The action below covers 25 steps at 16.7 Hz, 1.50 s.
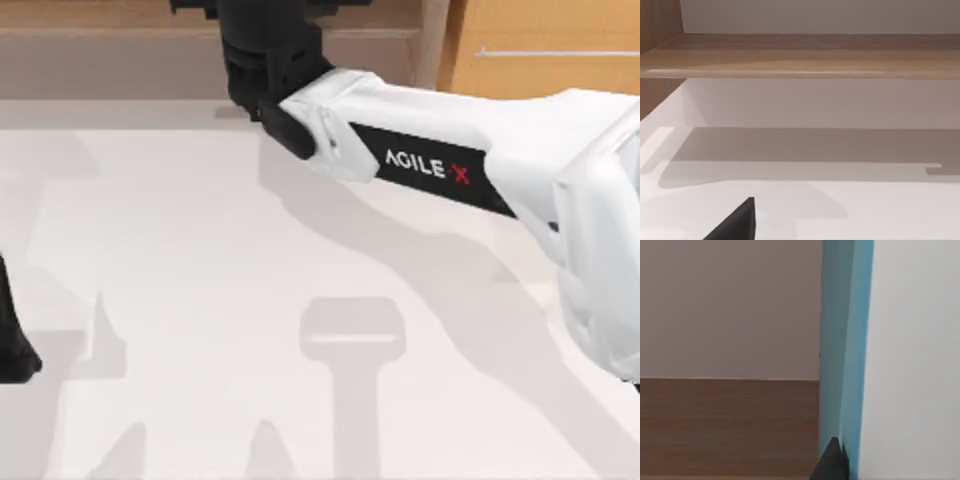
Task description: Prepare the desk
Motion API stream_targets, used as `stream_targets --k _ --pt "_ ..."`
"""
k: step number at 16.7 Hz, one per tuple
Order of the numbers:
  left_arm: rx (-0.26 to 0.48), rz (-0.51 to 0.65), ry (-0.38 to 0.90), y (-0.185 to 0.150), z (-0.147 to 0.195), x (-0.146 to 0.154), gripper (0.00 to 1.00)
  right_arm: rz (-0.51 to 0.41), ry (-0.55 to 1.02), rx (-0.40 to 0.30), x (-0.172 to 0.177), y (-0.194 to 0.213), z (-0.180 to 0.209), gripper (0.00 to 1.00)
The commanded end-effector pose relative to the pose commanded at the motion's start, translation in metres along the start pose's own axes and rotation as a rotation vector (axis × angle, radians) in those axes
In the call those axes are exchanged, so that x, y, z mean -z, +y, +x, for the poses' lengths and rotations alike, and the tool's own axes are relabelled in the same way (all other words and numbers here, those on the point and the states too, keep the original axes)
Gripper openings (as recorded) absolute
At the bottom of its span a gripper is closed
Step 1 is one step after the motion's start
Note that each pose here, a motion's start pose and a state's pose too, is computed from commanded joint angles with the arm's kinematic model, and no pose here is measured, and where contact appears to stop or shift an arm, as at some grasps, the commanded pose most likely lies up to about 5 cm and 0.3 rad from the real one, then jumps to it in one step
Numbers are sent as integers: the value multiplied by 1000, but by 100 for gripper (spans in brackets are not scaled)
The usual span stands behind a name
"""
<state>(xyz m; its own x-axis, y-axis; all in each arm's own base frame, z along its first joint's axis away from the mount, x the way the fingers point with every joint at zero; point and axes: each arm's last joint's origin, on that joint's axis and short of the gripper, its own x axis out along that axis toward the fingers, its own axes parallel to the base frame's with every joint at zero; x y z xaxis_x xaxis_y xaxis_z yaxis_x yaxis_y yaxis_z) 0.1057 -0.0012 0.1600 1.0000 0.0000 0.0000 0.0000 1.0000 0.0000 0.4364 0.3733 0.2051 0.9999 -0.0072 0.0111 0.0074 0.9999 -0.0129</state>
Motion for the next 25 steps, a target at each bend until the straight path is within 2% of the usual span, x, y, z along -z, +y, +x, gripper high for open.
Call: stream_targets --k 10,18,25 --pt "0 0 0 0 0 0 100 2 -1 -5 -1 2 -2 0" --pt "0 0 0 0 0 0 100 2 -1 -6 -15 2 -39 0" --pt "0 0 0 0 0 0 100 5 1 -6 -16 1 -40 0"
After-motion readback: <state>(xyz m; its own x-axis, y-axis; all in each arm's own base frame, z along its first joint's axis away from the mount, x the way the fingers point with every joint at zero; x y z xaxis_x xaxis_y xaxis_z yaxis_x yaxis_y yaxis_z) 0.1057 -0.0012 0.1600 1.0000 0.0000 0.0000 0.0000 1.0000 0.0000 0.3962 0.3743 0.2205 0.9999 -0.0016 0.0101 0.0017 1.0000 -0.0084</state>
